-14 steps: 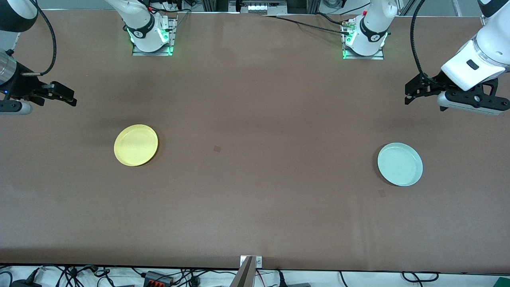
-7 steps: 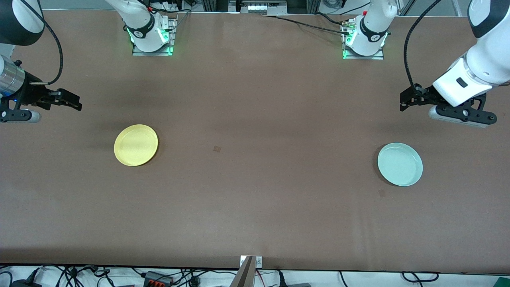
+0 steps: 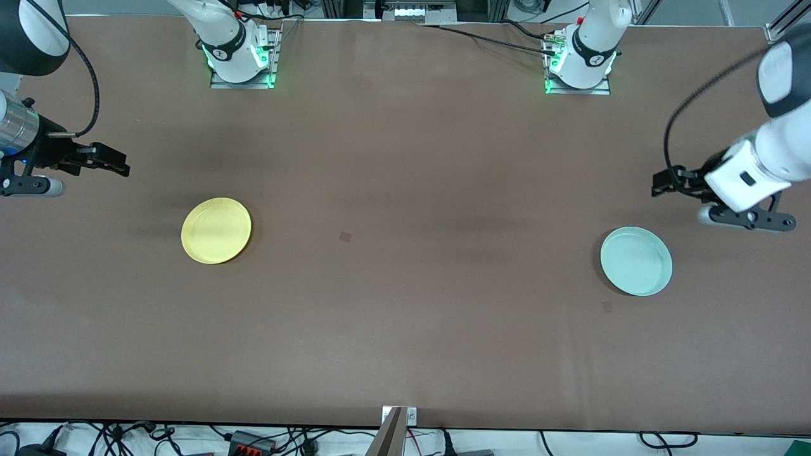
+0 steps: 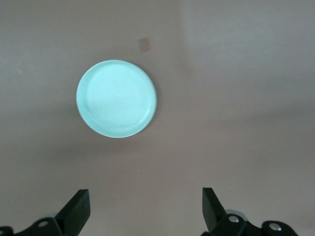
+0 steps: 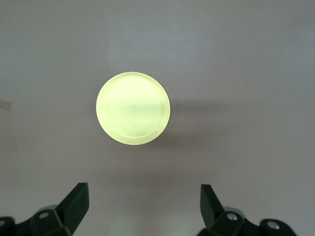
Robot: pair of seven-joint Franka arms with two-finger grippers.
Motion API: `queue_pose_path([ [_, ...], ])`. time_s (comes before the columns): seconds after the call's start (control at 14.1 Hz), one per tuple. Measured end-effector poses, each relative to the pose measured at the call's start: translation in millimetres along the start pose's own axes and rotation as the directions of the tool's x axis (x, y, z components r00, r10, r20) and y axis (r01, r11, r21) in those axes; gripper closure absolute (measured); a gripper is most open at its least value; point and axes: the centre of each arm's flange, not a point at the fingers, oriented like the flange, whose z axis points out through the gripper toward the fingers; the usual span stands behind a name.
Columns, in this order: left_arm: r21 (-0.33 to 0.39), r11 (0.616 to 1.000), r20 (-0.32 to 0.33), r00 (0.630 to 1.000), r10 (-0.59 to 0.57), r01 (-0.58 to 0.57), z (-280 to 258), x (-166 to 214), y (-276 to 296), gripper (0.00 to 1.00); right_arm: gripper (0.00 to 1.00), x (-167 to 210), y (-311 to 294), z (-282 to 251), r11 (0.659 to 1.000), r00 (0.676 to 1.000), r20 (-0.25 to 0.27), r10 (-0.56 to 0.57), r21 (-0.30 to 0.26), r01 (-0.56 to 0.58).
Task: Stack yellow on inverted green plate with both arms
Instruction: 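Grasp the yellow plate with the right gripper while the left gripper grasps green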
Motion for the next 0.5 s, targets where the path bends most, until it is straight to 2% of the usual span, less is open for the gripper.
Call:
queue_pose_path([
  [0.28,-0.010,0.999,-0.031,0.999,0.035,-0.036,73.8,36.9,-70.4,0.00,0.00,1.7,3.6,4.8,1.000,1.000,0.010,0.006,0.000,-0.006],
  [0.5,-0.023,0.999,-0.031,0.999,0.043,-0.044,146.9,57.0,-112.5,0.00,0.00,7.5,13.0,27.7,1.000,0.998,0.067,0.023,0.002,-0.024],
])
